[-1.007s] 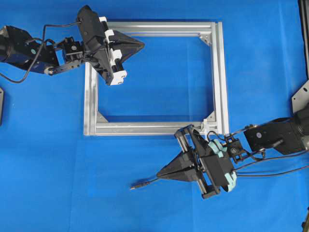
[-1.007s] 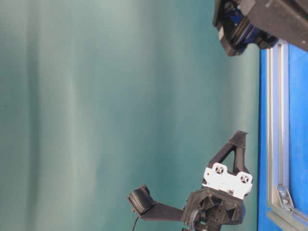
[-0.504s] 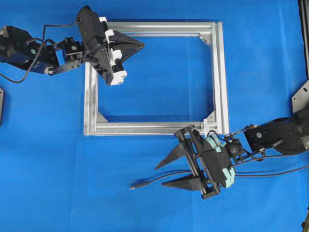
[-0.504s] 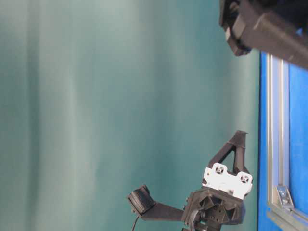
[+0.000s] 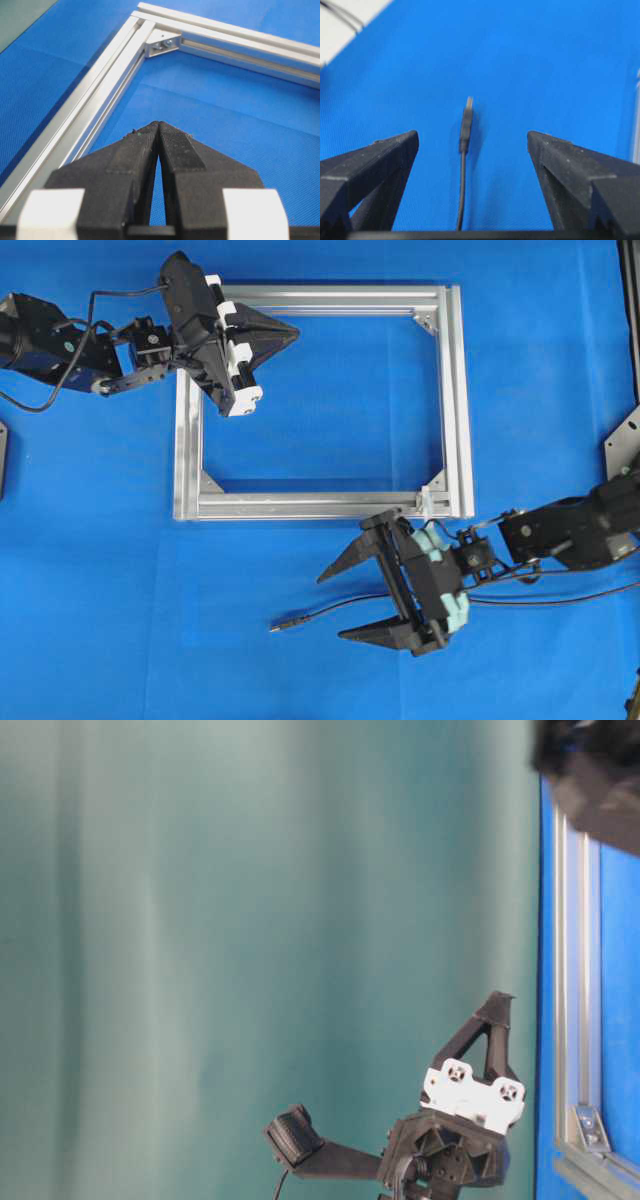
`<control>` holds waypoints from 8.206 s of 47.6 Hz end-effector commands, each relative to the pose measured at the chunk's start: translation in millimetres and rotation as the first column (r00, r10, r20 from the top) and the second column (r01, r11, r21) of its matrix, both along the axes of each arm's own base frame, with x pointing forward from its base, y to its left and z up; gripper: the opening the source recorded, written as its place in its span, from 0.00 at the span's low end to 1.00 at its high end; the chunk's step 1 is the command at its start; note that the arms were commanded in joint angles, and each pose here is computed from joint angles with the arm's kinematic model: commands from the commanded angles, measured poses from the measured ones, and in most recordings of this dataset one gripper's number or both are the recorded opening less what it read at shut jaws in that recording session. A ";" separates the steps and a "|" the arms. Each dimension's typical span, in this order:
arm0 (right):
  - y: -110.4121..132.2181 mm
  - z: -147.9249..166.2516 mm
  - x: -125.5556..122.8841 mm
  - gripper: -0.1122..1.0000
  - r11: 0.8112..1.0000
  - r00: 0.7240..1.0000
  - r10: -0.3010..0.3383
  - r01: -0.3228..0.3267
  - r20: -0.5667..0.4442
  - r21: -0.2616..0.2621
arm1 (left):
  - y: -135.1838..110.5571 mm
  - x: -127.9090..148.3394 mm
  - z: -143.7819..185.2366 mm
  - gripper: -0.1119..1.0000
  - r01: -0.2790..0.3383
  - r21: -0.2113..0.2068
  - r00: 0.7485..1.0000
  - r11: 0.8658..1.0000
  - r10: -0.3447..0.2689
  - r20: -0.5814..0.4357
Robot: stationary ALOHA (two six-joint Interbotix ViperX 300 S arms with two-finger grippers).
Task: Insert the wire through the string loop located on the right side.
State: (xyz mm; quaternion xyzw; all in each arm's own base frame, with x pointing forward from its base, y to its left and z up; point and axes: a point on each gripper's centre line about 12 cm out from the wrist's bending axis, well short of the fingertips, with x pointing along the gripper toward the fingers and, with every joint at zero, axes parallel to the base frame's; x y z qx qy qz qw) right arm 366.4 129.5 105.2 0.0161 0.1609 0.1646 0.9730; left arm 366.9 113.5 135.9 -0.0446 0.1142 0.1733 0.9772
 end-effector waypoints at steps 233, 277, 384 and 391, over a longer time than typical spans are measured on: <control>-39.1 4.1 -157.5 0.06 0.998 0.976 -0.049 0.056 -0.212 0.028 | -1.8 -1.5 12.8 0.10 0.002 0.002 0.999 1.000 -0.002 0.040; -74.5 16.4 -184.5 0.06 0.985 0.977 -0.146 0.158 -0.155 0.068 | -3.3 -2.4 12.1 0.10 0.005 0.001 0.999 1.000 -0.006 0.037; -89.5 16.4 -180.1 0.06 0.965 0.958 -0.234 0.249 -0.163 0.077 | -6.1 -1.5 12.1 0.10 0.013 0.001 0.999 1.000 -0.013 0.037; -88.7 16.9 -178.5 0.06 0.966 0.959 -0.233 0.248 -0.163 0.077 | -5.6 -1.6 12.3 0.10 0.012 0.001 0.999 1.000 -0.012 0.039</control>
